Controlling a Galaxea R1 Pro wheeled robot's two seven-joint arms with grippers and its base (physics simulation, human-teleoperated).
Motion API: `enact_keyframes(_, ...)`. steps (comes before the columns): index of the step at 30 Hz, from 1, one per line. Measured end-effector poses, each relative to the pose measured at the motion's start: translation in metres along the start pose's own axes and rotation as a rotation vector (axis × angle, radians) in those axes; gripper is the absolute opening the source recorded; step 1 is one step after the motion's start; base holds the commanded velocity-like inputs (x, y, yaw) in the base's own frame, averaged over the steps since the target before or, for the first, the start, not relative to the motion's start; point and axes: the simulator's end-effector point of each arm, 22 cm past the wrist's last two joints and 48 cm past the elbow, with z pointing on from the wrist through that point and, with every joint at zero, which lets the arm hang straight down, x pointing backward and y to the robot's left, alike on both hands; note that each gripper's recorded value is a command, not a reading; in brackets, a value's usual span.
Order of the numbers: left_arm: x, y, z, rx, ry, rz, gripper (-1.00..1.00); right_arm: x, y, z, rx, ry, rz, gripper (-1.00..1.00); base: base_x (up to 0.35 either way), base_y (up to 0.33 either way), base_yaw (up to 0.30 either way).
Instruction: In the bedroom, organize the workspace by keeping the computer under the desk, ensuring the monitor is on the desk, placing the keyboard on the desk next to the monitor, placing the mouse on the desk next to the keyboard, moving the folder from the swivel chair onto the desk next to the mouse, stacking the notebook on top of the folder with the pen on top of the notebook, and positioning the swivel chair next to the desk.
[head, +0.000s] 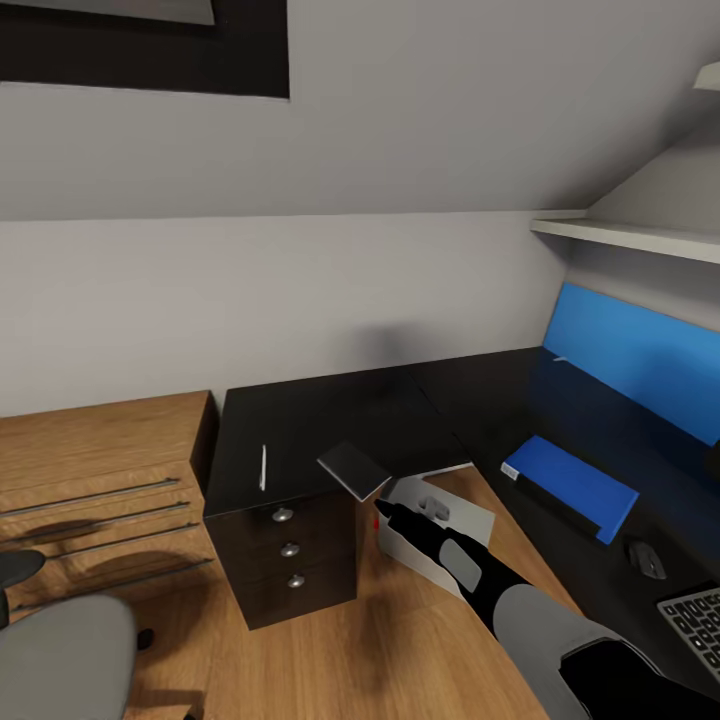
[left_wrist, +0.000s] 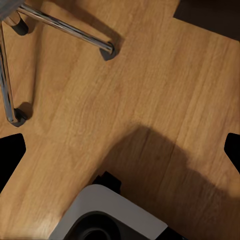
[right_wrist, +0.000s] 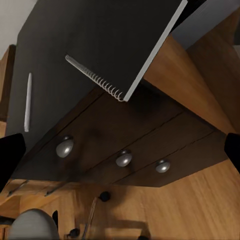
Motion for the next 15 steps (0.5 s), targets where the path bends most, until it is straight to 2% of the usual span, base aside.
enact_keyframes(8,0.005,-0.001,0.007,0.000,0.006,-0.001,1.00,-0.001,-0.014,0.002,0.010,-0.008,-0.004,1.00,0.000,0.000,0.014)
enact_keyframes(13,-0.008,-0.019,0.013,0.025,-0.024,-0.003,1.00,-0.003,-0.026,0.003,0.021,-0.013,-0.008,1.00,0.000,0.000,0.001)
enact_keyframes(15,-0.030,-0.036,0.016,0.057,-0.045,0.019,1.00,-0.002,-0.029,0.004,0.022,-0.014,-0.008,1.00,0.000,0.000,0.000)
